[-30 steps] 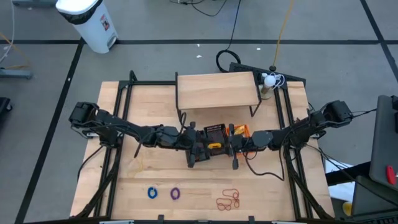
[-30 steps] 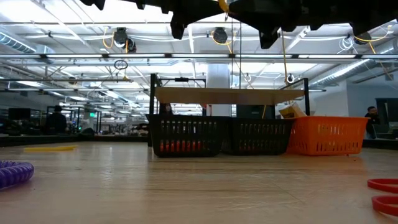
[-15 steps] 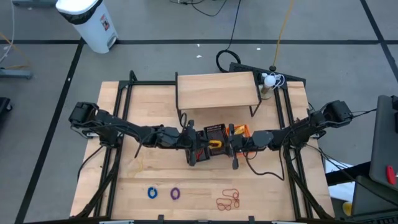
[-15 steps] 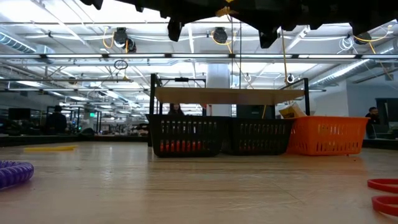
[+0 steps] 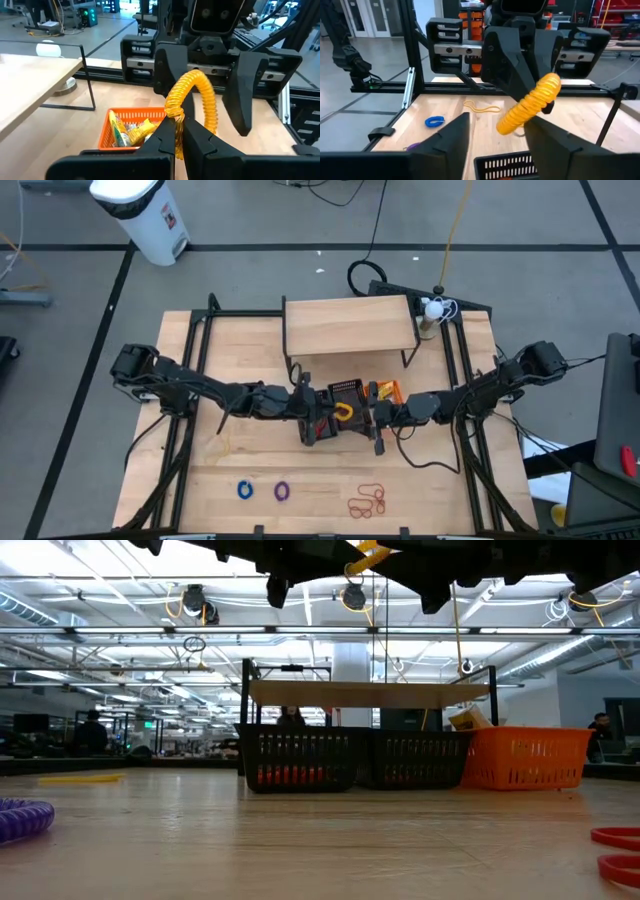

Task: Pick & Place Office Desk Supplies
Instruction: Put the yellow spiral keychain tie into the left black bin

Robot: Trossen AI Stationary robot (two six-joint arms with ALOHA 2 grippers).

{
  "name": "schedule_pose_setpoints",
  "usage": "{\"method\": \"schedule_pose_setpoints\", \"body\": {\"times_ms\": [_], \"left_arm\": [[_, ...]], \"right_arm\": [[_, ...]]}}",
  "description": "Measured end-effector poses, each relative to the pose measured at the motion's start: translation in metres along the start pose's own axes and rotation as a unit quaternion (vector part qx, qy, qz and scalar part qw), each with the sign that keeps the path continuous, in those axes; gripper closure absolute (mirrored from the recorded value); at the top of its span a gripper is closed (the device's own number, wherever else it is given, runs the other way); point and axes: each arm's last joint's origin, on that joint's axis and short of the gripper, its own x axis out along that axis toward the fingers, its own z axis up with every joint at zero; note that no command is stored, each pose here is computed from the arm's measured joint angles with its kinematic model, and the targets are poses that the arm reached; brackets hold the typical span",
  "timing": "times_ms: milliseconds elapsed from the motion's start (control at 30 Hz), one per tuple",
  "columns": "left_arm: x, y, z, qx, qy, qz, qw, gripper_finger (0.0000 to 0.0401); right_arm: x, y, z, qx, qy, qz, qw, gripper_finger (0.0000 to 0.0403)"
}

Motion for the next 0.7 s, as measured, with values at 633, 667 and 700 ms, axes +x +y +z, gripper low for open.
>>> {"method": "schedule_pose_setpoints", "body": {"times_ms": [633,667,700], "left_arm": [[-0.049,-0.019,0.007,0.048,0.098,0.031,0.994,0.0395],[-0.05,-0.019,0.006,0.044,0.106,0.035,0.993,0.0395],[-0.051,-0.018,0.004,0.04,0.114,0.038,0.992,0.0395]], "right_arm": [[-0.017,-0.001,0.012,0.008,0.03,-0.031,0.999,0.0156],[-0.019,-0.001,0.013,0.007,0.032,-0.033,0.999,0.0156],[-0.02,-0.001,0.013,0.007,0.034,-0.038,0.999,0.0156]]}}
